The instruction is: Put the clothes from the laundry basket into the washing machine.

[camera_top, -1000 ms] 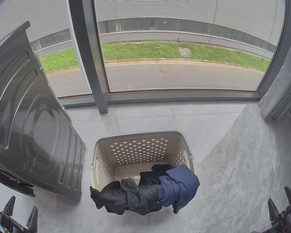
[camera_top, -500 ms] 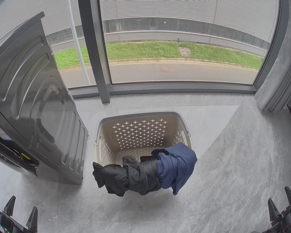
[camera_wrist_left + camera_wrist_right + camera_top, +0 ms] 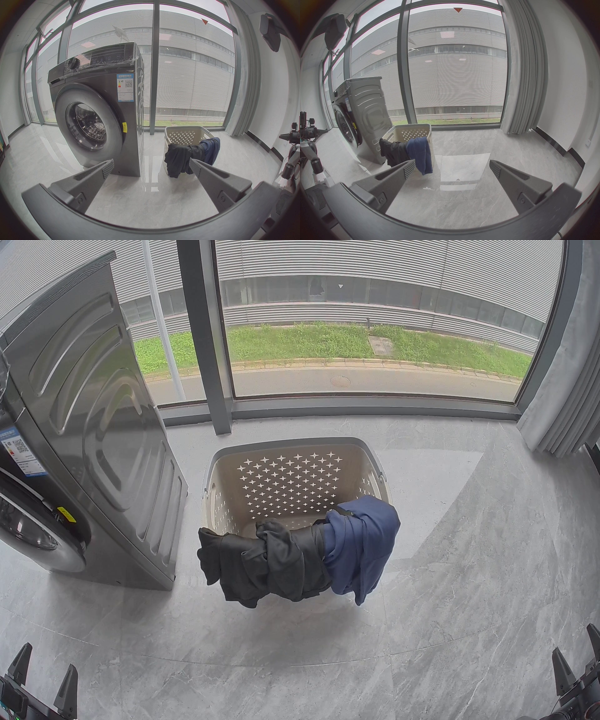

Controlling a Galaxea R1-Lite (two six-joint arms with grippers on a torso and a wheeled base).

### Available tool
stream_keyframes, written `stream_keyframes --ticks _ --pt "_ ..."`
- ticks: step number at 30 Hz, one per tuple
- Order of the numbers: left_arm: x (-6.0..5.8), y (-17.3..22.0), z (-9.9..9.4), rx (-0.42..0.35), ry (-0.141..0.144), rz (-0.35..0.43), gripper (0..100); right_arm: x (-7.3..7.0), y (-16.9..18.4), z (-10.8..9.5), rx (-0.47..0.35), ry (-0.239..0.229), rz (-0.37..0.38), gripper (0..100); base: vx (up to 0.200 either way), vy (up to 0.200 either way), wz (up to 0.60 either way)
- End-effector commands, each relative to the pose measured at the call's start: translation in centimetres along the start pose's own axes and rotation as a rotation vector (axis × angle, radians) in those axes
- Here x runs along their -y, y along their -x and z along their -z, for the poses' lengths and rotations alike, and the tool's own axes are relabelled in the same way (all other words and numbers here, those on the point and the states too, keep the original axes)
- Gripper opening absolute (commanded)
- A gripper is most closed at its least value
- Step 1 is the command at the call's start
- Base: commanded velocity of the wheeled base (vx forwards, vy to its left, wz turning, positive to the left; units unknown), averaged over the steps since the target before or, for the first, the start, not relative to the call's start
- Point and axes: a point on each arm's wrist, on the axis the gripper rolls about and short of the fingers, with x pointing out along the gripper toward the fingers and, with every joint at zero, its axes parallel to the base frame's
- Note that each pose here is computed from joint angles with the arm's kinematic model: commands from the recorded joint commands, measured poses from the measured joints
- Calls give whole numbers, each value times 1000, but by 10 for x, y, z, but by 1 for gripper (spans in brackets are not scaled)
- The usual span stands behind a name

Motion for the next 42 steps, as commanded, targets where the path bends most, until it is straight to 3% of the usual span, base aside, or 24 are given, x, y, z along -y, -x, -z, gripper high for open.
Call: stream_keyframes --ticks 1,10,42 --pt "0 0 5 -4 1 0 100 0 0 5 -2 0 1 100 0 0 0" --pt "0 0 5 -4 1 1 100 0 0 5 -2 0 -1 100 0 0 0" --pt "0 0 5 -4 1 0 100 0 0 5 -2 0 -1 100 0 200 0"
